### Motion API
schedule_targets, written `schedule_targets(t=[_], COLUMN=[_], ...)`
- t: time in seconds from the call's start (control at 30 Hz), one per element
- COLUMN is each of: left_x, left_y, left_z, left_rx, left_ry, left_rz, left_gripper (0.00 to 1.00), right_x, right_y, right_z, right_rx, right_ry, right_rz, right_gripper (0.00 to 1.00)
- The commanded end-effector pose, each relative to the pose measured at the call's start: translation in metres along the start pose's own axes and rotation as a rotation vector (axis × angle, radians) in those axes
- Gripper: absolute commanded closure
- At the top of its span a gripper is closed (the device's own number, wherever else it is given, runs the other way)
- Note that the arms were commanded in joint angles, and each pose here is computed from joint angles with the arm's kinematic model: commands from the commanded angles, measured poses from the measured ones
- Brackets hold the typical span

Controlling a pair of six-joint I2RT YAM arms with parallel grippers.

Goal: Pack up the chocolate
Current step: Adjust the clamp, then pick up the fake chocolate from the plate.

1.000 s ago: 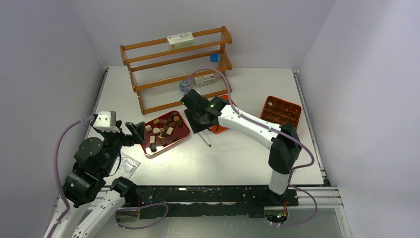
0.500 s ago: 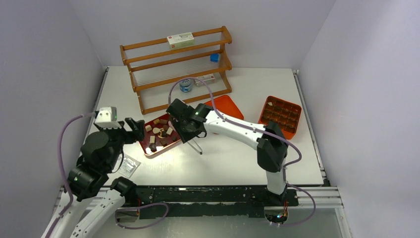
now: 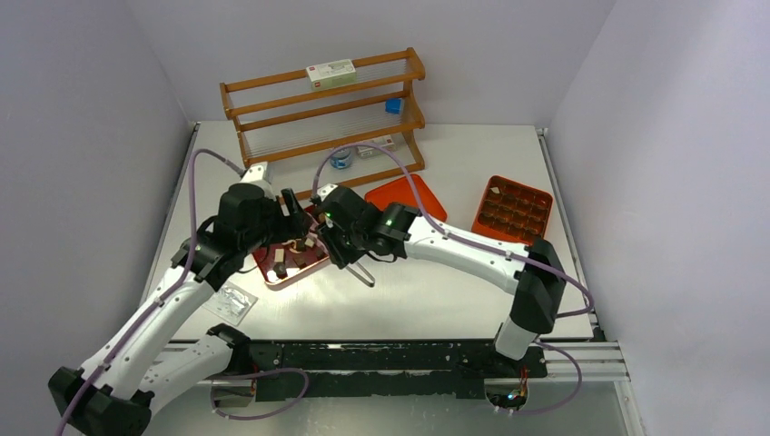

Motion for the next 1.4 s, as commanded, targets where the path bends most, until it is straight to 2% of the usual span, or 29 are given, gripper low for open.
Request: schedule_targets(t=[0.0, 0.13, 0.23, 0.4, 0.53, 0.63, 0.8, 0.93, 1.03, 1.17, 1.37], left_x=[-0.014, -0.023, -0.023, -0.021, -0.01, 0.008, 0.054, 0.084, 0.091, 0.091, 0.081], left_y=[-0.007, 0.017, 0.026, 0.026, 0.023, 0.02, 0.019, 0.033, 0.04, 0.039, 0.037], left_z=[0.004, 0.022, 0.03, 0.03, 0.018, 0.003, -0.024, -0.028, -0.025, -0.023, -0.025], left_rx=[0.051, 0.023, 0.017, 0.012, -0.004, -0.022, -0.061, -0.086, -0.079, -0.088, -0.116], left_ry=[0.052, 0.075, 0.068, 0.059, 0.0, -0.073, -0.278, -0.464, -0.538, -0.521, -0.462], left_rz=[0.047, -0.102, -0.123, -0.103, -0.108, -0.109, -0.075, -0.068, -0.047, -0.032, -0.076], left_gripper=[0.28, 0.27, 0.28, 0.29, 0.28, 0.24, 0.21, 0.14, 0.08, 0.03, 0.03], right_x=[0.025, 0.047, 0.054, 0.046, 0.037, 0.03, 0.011, -0.003, -0.013, -0.022, -0.035], right_y=[0.002, -0.004, -0.004, -0.004, -0.004, -0.003, -0.004, 0.0, 0.002, 0.001, 0.003], right_z=[-0.011, -0.015, -0.016, -0.015, -0.013, -0.013, -0.013, -0.016, -0.016, -0.016, -0.017], right_rx=[0.01, -0.017, -0.029, -0.027, -0.032, -0.034, -0.039, -0.046, -0.043, -0.034, -0.026], right_ry=[-0.137, -0.228, -0.265, -0.235, -0.193, -0.163, -0.065, -0.017, 0.023, 0.074, 0.13], right_rz=[-0.007, 0.033, 0.028, 0.035, 0.051, 0.057, 0.113, 0.105, 0.103, 0.134, 0.133], right_gripper=[0.6, 0.6, 0.6, 0.6, 0.6, 0.6, 0.59, 0.58, 0.58, 0.58, 0.57])
Point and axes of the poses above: each gripper's point midway between its finger pads, its own x axis back along the fingers, its own y axis along the line the jaws close on, z = x × y, the point moved 9 cm from there along x, back along the fingers, and after that the axes turned 6 degrees about x, right-handed, at the moved point
